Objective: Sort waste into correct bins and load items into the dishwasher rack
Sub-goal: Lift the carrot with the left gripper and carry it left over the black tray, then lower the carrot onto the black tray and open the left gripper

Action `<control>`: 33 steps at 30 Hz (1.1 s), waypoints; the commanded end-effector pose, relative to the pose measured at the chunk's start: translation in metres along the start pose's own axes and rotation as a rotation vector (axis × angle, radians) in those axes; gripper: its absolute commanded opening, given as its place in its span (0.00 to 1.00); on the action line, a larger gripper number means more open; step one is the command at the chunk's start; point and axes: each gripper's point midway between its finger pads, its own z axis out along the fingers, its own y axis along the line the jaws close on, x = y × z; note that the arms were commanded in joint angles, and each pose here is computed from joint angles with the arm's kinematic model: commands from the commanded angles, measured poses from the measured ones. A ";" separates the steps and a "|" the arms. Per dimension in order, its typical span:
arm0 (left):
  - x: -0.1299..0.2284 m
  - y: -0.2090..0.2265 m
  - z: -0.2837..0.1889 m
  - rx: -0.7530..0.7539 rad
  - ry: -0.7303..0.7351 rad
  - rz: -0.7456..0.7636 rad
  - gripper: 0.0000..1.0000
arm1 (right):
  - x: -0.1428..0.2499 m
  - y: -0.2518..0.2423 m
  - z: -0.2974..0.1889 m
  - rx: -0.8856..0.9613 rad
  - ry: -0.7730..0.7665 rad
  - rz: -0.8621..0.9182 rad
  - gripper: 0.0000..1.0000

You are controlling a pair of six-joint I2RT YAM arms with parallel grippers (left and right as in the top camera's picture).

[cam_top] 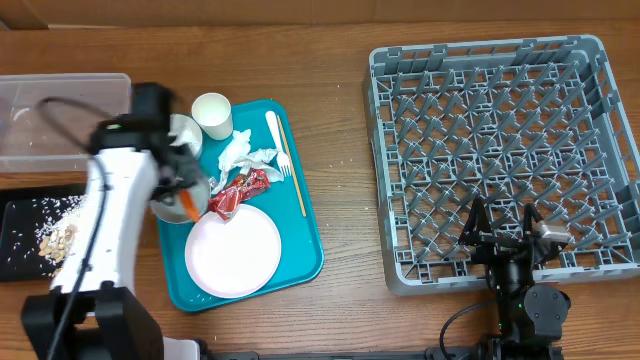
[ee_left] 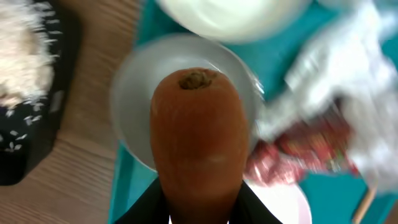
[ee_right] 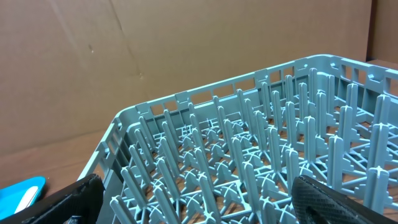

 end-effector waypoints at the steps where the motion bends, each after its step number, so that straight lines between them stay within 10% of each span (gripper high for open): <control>1: -0.028 0.028 -0.004 0.018 -0.048 -0.245 0.04 | 0.001 -0.001 0.000 0.003 -0.006 -0.002 1.00; 33: -0.052 0.243 0.037 -0.138 -0.115 -1.147 0.08 | 0.001 -0.001 0.000 0.003 -0.006 -0.002 1.00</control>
